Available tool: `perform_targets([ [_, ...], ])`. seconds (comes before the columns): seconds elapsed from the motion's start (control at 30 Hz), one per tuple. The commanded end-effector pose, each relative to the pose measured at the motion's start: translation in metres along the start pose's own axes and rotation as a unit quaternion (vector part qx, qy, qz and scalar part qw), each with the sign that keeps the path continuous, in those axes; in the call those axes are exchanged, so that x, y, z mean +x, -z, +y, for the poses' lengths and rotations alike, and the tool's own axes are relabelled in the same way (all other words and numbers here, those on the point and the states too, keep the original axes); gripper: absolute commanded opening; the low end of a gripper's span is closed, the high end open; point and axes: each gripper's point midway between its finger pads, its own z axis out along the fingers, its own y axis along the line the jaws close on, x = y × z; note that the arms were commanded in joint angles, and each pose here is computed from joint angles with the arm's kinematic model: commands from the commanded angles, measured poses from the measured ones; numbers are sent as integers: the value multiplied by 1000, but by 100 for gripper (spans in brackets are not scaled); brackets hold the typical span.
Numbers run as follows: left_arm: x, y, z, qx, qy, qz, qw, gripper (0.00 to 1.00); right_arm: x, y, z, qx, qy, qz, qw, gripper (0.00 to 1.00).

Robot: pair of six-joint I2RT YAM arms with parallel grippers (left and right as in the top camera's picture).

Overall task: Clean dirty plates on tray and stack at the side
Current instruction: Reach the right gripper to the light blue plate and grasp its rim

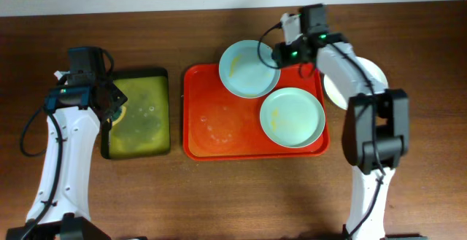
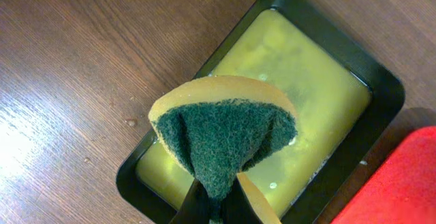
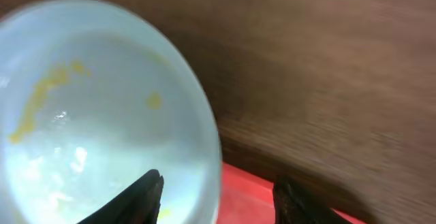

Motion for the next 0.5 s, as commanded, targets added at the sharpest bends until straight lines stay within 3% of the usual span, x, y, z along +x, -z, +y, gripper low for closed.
perform_targets([
  [0.0, 1, -4, 0, -1, 4, 3, 1000, 0, 7, -13, -3, 21, -3, 14, 1000, 44],
  [0.03, 0, -4, -1, 0, 5, 1, 1000, 0, 11, -14, 1, 13, -6, 20, 1000, 34],
  [0.1, -1, -4, -1, 1, 5, 0, 1000, 0, 12, -15, 4, 9, -13, 24, 1000, 33],
  [0.13, -1, -4, -1, 1, 5, 0, 1000, 0, 13, -15, 5, 7, -14, 25, 1000, 22],
  [0.17, -1, -4, -1, 1, 5, 0, 1000, 0, 14, -15, 8, -2, -15, 26, 1000, 18],
  [0.4, -1, -4, -1, 1, 5, 1, 1000, 0, 28, -19, 36, -47, -10, 49, 998, 17],
  [0.47, 3, -4, -7, 19, 5, 12, 1000, 0, 31, -19, 55, -74, -4, 58, 996, 4],
])
